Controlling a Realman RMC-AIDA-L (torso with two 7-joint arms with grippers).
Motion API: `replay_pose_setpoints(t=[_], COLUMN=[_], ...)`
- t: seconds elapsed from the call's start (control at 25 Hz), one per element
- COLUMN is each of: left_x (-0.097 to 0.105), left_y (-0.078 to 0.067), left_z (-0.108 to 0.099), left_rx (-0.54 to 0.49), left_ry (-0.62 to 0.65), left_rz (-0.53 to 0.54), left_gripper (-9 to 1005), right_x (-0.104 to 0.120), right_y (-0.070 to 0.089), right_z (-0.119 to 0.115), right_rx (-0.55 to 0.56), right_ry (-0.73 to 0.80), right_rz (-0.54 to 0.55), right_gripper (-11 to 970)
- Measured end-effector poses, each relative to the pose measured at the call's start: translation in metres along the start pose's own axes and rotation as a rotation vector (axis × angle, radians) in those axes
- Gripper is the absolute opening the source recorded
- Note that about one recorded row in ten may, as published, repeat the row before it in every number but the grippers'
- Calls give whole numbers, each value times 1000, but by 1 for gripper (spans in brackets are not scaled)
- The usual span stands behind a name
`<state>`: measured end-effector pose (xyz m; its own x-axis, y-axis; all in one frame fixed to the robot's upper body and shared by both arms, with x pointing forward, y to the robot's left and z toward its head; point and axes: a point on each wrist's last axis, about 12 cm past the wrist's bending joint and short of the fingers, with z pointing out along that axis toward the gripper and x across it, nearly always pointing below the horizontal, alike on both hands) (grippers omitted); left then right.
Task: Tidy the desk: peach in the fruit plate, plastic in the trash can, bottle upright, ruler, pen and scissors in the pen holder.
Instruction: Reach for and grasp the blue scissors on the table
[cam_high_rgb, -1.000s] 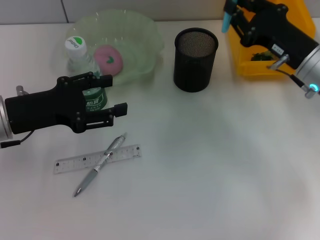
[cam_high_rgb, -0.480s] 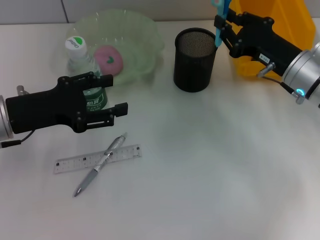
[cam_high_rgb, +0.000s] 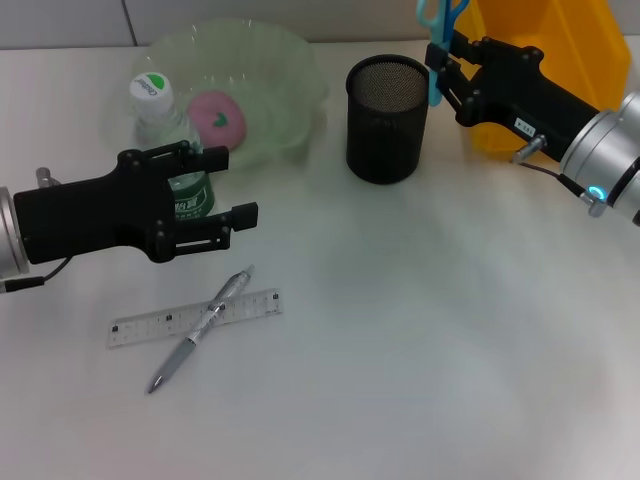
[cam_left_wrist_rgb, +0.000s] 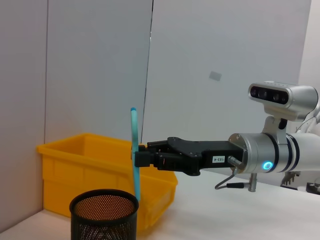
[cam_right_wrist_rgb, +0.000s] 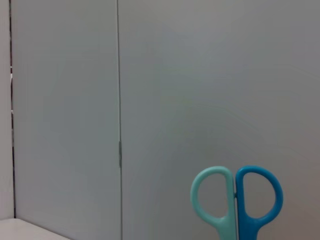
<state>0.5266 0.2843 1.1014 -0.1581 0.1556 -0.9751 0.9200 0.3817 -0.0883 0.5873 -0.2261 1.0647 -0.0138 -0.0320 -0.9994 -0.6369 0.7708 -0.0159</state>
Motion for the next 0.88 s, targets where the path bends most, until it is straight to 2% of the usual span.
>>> replay_pose_setpoints(t=[0.56, 0.68, 0.88], left_x=[0, 0, -1], left_y=[0, 0, 1], left_z=[0, -1, -1], left_rx=[0, -1, -1], left_ry=[0, 1, 2], left_rz=[1, 2, 3], left_gripper=[727, 727, 726], right_x=[2, 2, 1], right_y=[3, 2, 2], right_z=[5, 5, 4], right_rx=[-14, -12, -9], right_ry=[34, 31, 24], right_rz=[-18, -17, -14], right_gripper=[345, 392, 392])
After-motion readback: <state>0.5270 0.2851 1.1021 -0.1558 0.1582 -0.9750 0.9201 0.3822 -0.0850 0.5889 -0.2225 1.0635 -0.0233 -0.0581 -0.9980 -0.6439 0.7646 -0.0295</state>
